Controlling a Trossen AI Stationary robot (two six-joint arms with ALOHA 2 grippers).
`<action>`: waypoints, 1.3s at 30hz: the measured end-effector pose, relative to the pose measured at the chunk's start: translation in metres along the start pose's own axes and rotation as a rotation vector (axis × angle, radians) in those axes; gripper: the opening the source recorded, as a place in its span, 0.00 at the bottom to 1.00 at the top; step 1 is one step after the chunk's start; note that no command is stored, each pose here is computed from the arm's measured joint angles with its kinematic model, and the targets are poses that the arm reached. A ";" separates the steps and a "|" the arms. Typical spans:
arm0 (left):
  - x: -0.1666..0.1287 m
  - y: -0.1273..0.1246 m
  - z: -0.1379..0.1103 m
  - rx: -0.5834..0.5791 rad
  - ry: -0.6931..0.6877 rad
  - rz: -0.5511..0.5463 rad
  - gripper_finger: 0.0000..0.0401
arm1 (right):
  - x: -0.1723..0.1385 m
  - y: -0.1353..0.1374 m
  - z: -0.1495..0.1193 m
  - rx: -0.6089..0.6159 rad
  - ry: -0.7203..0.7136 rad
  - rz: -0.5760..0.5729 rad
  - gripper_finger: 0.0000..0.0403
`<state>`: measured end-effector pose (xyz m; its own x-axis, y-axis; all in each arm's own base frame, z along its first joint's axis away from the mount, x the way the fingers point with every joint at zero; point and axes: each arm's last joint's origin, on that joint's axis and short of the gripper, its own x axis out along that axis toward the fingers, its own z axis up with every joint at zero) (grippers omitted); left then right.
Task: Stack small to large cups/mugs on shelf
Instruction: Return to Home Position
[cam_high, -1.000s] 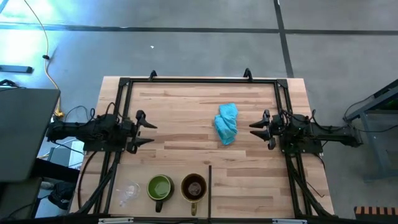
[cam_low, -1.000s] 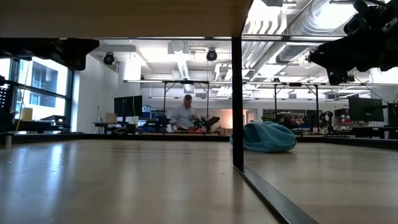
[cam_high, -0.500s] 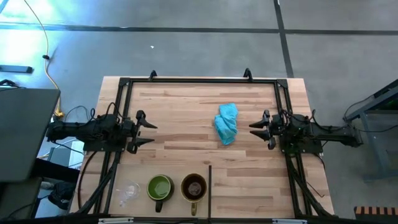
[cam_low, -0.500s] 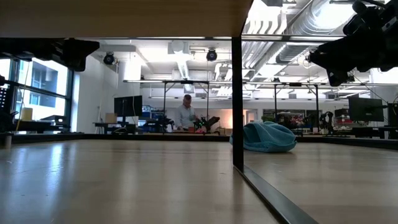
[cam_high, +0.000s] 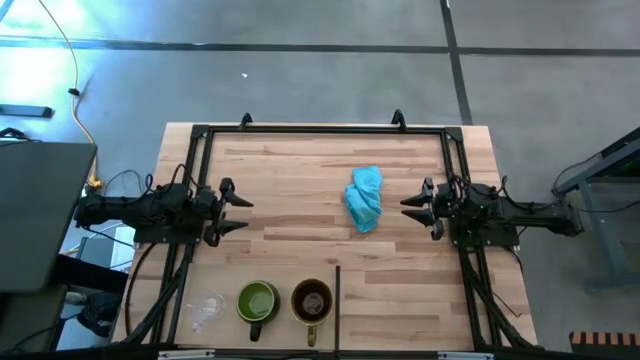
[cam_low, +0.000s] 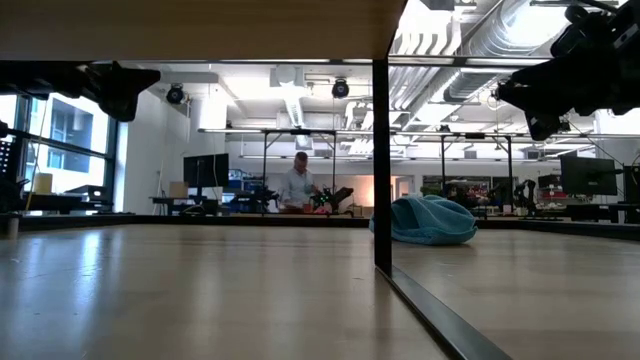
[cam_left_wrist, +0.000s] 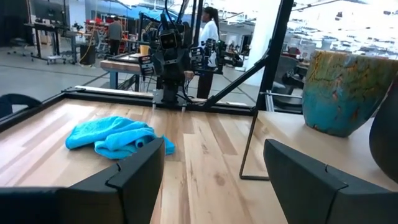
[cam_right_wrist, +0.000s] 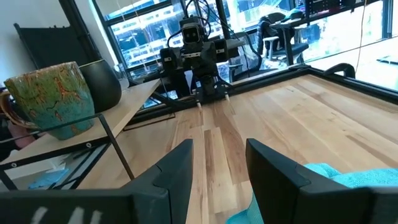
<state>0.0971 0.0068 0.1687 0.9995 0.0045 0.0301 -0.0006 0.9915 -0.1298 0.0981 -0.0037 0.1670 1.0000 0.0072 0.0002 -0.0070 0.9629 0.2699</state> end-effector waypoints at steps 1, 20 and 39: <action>0.000 0.000 0.000 -0.004 0.000 0.000 0.65 | 0.000 0.000 0.000 0.009 0.000 0.000 0.35; 0.000 0.000 0.000 -0.032 0.000 0.000 0.65 | 0.000 0.000 0.000 0.040 0.000 0.004 0.35; 0.000 0.000 0.000 -0.030 0.000 0.000 0.65 | 0.000 0.000 0.000 0.040 0.000 0.004 0.35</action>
<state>0.0972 0.0068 0.1687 0.9995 0.0048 0.0298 0.0000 0.9873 -0.1592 0.0981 -0.0036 0.1672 0.9999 0.0107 0.0017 -0.0107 0.9513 0.3082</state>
